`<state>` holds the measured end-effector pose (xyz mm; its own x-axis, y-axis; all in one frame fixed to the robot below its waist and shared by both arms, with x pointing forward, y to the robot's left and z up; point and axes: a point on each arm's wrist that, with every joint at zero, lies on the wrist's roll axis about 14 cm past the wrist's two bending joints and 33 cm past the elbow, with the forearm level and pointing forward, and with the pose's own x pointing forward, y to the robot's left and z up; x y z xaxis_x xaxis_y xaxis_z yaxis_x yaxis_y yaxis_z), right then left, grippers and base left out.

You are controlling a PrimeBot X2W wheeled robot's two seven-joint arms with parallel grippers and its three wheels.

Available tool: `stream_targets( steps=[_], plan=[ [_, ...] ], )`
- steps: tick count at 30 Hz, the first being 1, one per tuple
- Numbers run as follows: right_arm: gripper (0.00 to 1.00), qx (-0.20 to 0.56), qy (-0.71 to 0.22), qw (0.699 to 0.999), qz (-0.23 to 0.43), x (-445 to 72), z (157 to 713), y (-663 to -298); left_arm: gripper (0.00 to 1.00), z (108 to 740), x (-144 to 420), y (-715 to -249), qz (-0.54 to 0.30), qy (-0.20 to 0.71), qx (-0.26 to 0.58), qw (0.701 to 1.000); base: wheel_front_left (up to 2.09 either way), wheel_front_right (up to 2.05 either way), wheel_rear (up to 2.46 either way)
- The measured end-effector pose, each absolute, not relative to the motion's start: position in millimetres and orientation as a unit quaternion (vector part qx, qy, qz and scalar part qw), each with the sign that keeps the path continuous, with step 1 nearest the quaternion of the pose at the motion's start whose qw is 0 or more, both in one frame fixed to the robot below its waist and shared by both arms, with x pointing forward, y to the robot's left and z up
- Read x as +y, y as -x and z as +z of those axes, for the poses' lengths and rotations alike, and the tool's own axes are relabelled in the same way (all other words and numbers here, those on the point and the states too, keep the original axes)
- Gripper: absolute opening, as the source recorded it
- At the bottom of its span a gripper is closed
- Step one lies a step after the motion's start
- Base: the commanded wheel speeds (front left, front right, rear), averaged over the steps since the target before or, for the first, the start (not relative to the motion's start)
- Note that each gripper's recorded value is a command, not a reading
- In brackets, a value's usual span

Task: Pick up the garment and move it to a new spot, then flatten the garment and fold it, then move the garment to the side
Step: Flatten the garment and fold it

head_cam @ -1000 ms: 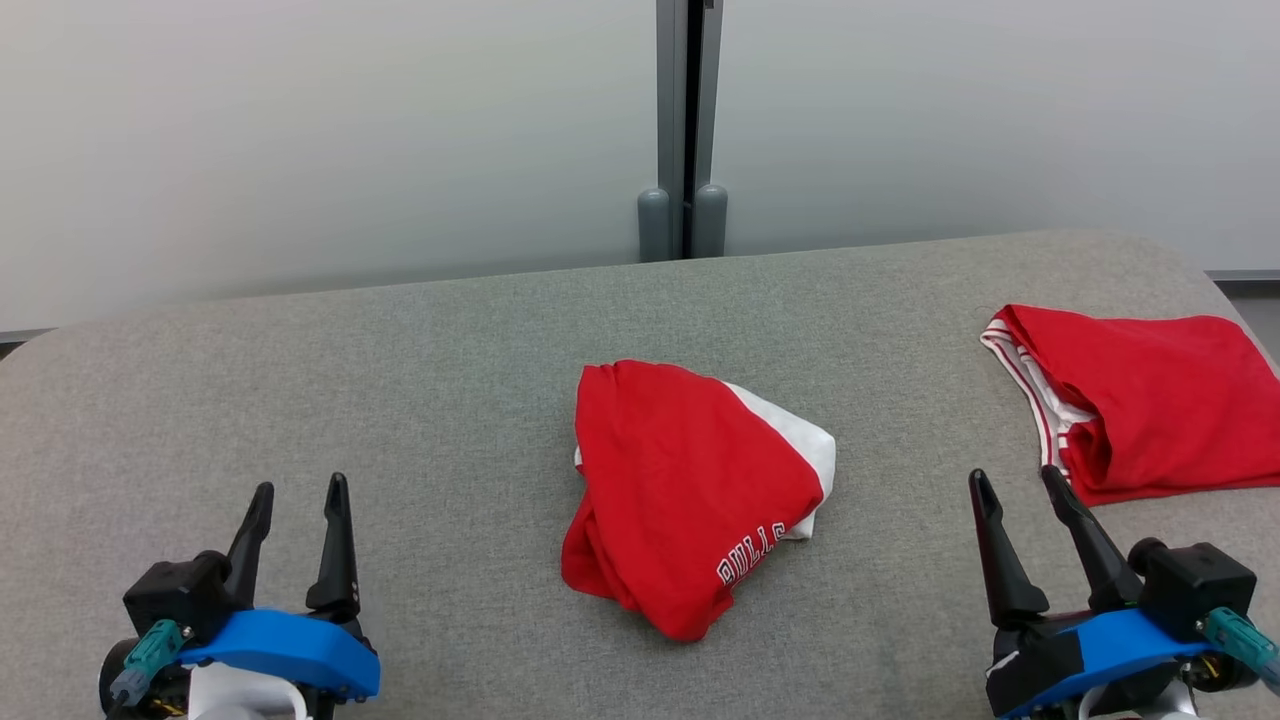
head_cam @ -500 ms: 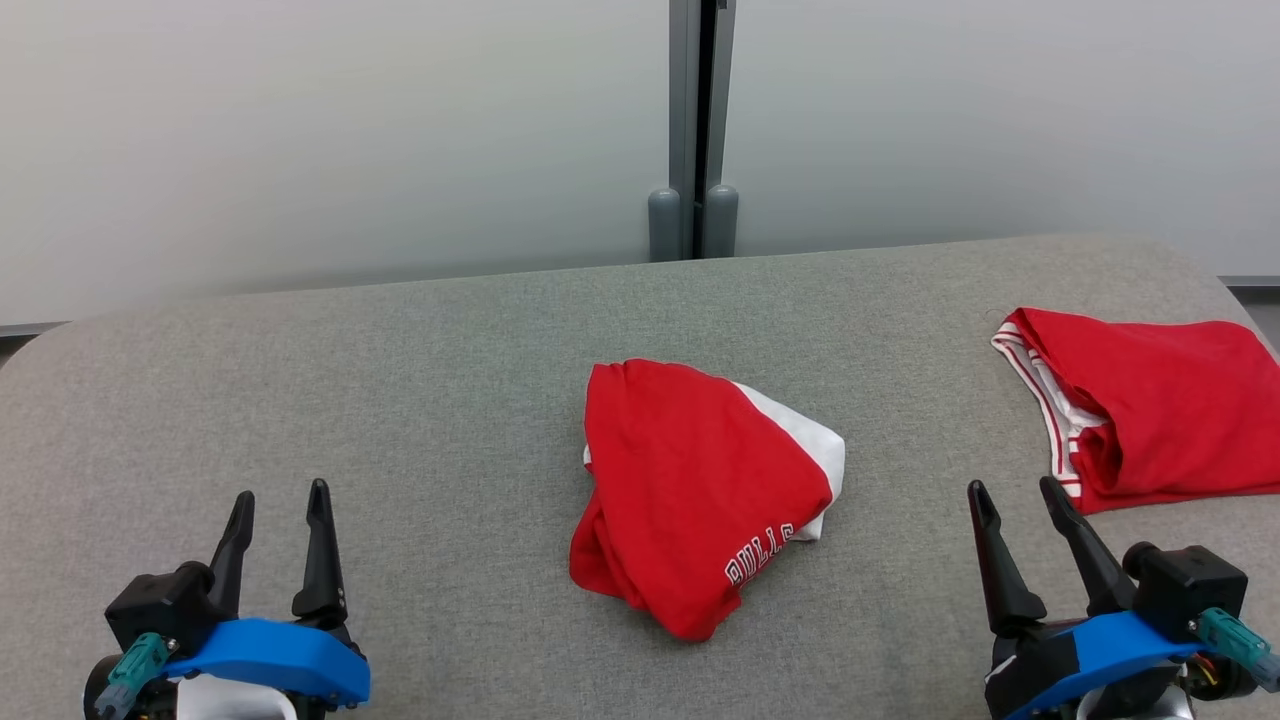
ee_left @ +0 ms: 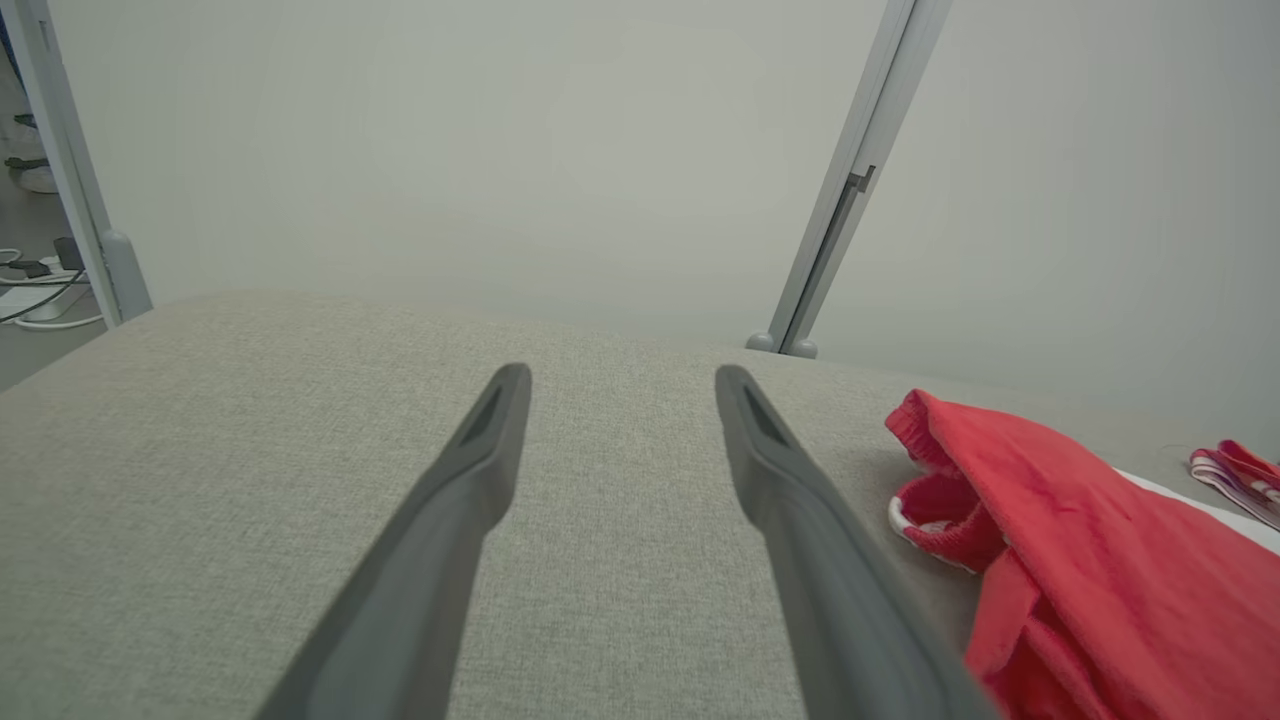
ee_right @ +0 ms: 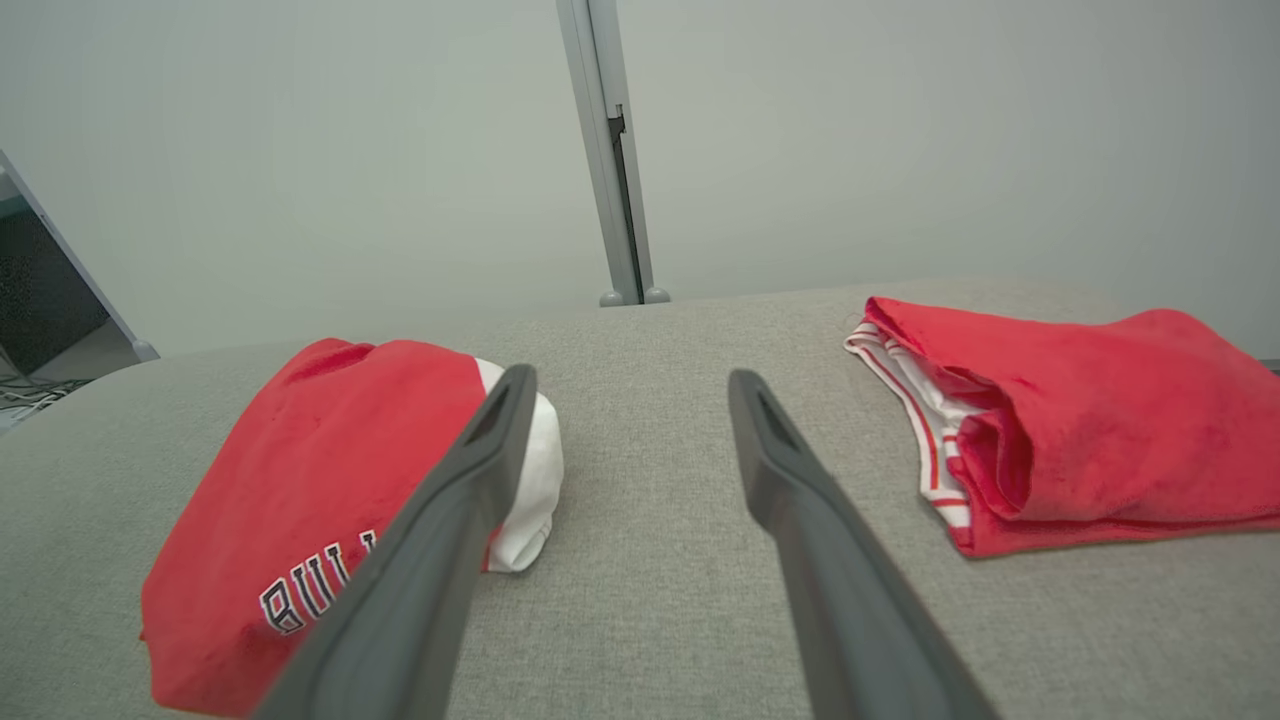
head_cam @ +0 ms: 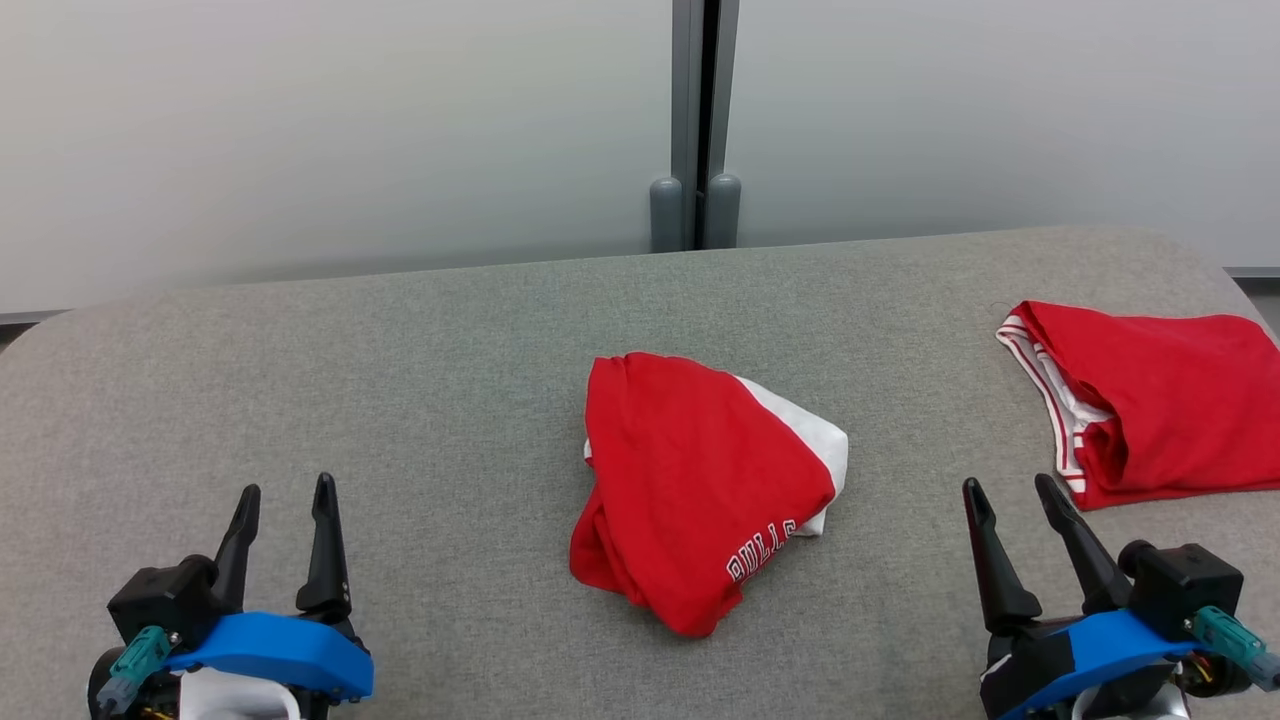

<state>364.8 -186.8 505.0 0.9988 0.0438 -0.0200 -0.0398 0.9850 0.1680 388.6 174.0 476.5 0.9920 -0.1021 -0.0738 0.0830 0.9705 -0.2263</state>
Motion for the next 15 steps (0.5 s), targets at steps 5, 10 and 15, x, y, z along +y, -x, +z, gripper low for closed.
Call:
stream_targets(
  steps=[5, 10, 15],
  plan=[
    [1.00, 0.016, -0.085, 0.996, 0.022, -185.5, 502.5, -365.9, 1.00, 472.3, 168.5, -392.5, -0.056, 0.119, 0.057, 0.990, 0.00, 0.00, 0.00],
    [1.00, 0.023, -0.086, 0.996, 0.023, -184.2, 497.8, -367.6, 1.00, 468.5, 142.0, -407.3, -0.109, 0.127, 0.104, 0.980, 0.00, 0.00, 0.00],
    [1.00, 0.019, -0.082, 0.996, 0.023, -184.4, 501.0, -374.7, 1.00, 474.5, 108.5, -443.3, -0.186, 0.116, 0.155, 0.963, 0.00, 0.00, 0.00]
  ],
)
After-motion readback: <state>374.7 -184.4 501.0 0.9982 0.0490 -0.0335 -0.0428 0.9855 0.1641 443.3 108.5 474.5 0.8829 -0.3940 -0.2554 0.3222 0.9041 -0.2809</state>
